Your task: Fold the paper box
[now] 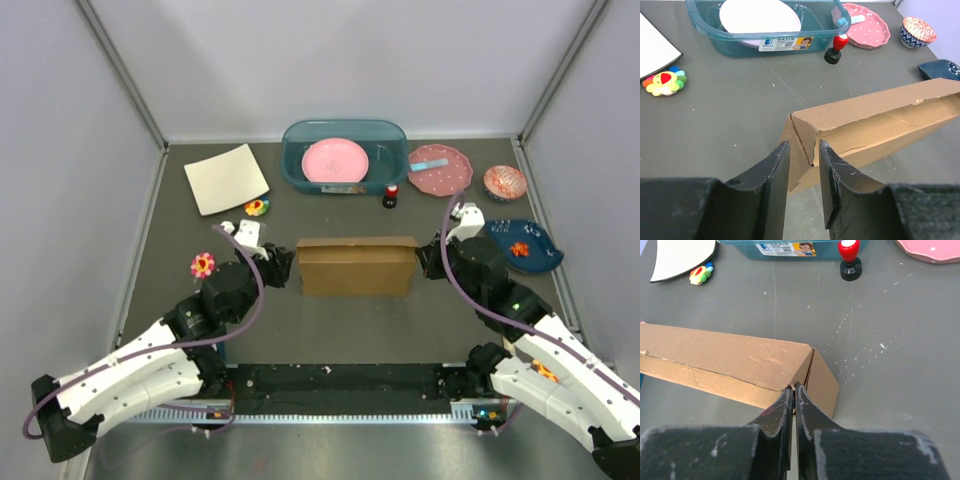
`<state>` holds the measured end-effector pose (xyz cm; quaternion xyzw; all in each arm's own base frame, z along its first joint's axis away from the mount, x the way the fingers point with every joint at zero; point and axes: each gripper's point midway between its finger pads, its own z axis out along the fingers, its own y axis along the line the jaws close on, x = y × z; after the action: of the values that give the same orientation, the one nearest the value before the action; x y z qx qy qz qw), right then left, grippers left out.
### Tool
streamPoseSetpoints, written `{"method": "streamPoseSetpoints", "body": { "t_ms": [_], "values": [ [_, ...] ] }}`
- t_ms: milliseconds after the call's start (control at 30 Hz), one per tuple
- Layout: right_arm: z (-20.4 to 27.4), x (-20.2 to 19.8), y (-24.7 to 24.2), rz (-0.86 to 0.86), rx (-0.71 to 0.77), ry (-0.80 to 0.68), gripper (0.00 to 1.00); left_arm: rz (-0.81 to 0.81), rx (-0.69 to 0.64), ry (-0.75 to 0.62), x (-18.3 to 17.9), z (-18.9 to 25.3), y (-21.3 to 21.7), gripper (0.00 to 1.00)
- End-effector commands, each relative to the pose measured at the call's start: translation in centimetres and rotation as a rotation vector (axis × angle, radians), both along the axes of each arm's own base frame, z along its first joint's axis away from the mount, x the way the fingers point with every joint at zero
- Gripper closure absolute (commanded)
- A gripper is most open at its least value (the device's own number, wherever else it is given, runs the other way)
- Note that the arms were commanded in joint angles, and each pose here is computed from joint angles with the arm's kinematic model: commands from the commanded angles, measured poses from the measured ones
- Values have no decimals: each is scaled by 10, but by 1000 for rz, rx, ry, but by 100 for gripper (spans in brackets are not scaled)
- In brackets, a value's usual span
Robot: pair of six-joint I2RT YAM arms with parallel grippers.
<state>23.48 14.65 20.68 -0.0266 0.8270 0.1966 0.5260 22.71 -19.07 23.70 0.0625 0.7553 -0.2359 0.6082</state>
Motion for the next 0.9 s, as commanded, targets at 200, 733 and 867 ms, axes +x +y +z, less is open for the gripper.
{"method": "streamPoseSetpoints", "body": {
  "t_ms": [200,733,867],
  "values": [
    [-29,-13,-2,25,-61,98,100,-7,-4,-51,11,18,-13,67],
    [-31,-14,-2,29,-63,104,100,-17,17,-51,18,17,-23,86],
    [-31,-14,-1,29,-59,105,100,-28,21,-33,16,8,-24,100]
  ]
}}
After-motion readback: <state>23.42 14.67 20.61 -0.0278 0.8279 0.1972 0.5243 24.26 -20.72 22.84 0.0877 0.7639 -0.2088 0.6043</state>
